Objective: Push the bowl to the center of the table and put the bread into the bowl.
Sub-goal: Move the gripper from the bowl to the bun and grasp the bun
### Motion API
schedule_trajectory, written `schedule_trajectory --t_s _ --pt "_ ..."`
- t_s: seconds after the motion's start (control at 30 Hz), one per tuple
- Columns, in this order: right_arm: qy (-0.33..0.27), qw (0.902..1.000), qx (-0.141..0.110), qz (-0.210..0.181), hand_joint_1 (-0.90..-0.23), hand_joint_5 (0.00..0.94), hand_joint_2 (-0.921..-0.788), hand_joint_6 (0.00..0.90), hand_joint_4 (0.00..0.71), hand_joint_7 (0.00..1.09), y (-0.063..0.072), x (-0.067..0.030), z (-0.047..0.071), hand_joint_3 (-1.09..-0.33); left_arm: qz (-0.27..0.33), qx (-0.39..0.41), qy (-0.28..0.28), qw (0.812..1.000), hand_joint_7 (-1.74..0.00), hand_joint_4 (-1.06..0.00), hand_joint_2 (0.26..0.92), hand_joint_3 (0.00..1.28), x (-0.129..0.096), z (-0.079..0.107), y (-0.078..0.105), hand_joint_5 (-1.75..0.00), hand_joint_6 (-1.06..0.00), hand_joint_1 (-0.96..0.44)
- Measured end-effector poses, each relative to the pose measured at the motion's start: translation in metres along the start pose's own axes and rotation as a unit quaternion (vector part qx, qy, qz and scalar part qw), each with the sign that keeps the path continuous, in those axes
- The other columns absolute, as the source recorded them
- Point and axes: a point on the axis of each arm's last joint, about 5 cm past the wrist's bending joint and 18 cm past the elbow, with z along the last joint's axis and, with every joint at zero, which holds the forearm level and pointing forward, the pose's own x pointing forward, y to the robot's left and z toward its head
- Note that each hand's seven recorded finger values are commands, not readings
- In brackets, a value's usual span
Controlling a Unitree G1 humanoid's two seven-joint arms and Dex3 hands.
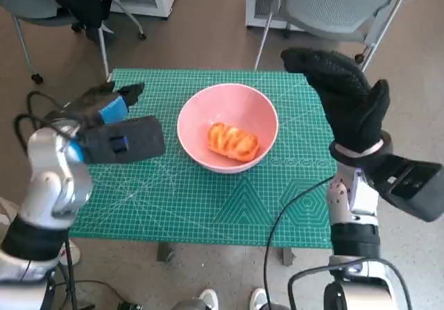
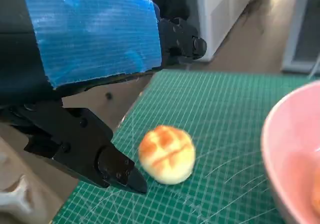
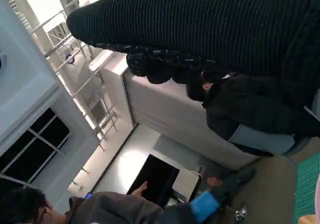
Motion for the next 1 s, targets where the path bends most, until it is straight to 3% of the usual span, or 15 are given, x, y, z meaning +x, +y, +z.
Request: schedule_trajectory --t_s 0.4,1.0 --pt "0.001 1.0000 -0.004 -0.003 -0.697 0.004 -0.921 -0.001 0.054 0.21 -0.003 -0.0016 0.001 -0.800 -0.061 0.008 0.056 0.997 -0.01 0.00 0.685 0.00 0.037 0.006 -0.005 0.00 -0.14 -0.22" --pt "0.006 0.9999 -0.015 -0.001 -0.701 0.001 -0.921 -0.001 0.051 0.22 -0.005 -0.0027 0.003 -0.798 -0.091 0.040 0.089 0.991 -0.01 0.00 0.677 0.00 0.063 0.019 -0.014 0.00 -0.14 -0.19"
